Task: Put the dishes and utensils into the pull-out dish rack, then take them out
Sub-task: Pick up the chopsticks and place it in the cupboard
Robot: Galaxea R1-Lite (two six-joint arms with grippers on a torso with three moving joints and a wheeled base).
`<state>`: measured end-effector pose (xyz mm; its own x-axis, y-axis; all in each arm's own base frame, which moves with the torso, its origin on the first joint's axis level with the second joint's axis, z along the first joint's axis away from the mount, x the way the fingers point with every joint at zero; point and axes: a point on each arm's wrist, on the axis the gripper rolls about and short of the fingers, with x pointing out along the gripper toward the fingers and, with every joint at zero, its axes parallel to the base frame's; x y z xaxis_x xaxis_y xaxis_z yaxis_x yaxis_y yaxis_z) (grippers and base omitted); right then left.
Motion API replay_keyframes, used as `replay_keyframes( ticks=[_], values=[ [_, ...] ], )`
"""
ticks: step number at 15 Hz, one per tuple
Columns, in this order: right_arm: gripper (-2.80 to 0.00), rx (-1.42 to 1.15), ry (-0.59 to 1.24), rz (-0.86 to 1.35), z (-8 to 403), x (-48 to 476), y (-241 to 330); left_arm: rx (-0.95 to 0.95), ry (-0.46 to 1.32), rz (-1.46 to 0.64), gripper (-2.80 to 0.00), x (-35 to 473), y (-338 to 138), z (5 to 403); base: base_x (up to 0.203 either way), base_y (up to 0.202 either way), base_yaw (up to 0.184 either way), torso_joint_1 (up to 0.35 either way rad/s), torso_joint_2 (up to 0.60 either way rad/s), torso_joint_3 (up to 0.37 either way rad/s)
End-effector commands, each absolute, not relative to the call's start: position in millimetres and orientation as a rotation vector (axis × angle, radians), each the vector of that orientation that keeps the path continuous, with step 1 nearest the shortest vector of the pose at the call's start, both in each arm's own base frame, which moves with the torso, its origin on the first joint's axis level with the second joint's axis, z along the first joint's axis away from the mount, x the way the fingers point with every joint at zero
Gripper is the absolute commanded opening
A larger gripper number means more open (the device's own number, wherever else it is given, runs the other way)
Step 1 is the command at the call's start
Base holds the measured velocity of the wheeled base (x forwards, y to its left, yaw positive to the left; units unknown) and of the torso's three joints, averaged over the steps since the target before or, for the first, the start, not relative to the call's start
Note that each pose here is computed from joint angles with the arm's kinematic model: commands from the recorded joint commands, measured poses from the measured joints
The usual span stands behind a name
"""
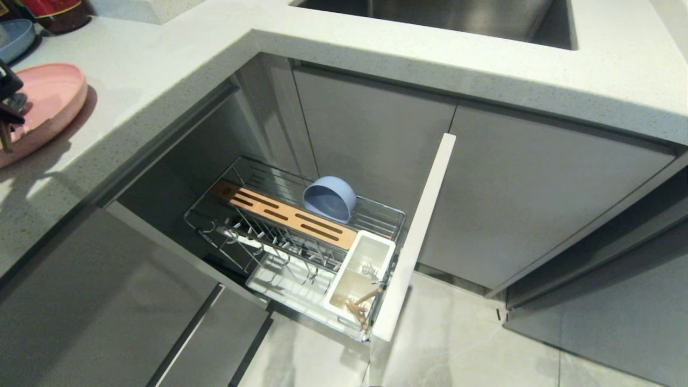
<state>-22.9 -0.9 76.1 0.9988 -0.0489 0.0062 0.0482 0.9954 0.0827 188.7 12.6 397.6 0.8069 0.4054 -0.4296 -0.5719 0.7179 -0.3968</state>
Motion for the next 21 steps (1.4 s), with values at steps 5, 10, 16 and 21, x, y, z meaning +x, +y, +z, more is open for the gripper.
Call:
replay_keyframes(
  ticks=[5,10,16,21],
  values=[
    [-2.80,0.083,-0.013,-0.049,76,-23,-1,-0.591,0.139,0.451,-2.80,131,6,427,0.000,0.000,0.000,0.000,0.00,0.000],
    [-2.80,0.083,-0.013,-0.049,76,-23,-1,-0.641,0.091,0.224,-2.80,94,-11,439,0.000,0.000,0.000,0.000,0.00,0.000],
    [-2.80,0.083,-0.013,-0.049,76,-23,-1,-0.566,0.528,-0.207,-2.80,102,-69,409,0.000,0.000,0.000,0.000,0.00,0.000],
    [-2.80,0.083,-0.013,-0.049,76,-23,-1,-0.332,0.970,-0.354,-2.80,120,-108,369,0.000,0.000,0.000,0.000,0.00,0.000]
  ],
)
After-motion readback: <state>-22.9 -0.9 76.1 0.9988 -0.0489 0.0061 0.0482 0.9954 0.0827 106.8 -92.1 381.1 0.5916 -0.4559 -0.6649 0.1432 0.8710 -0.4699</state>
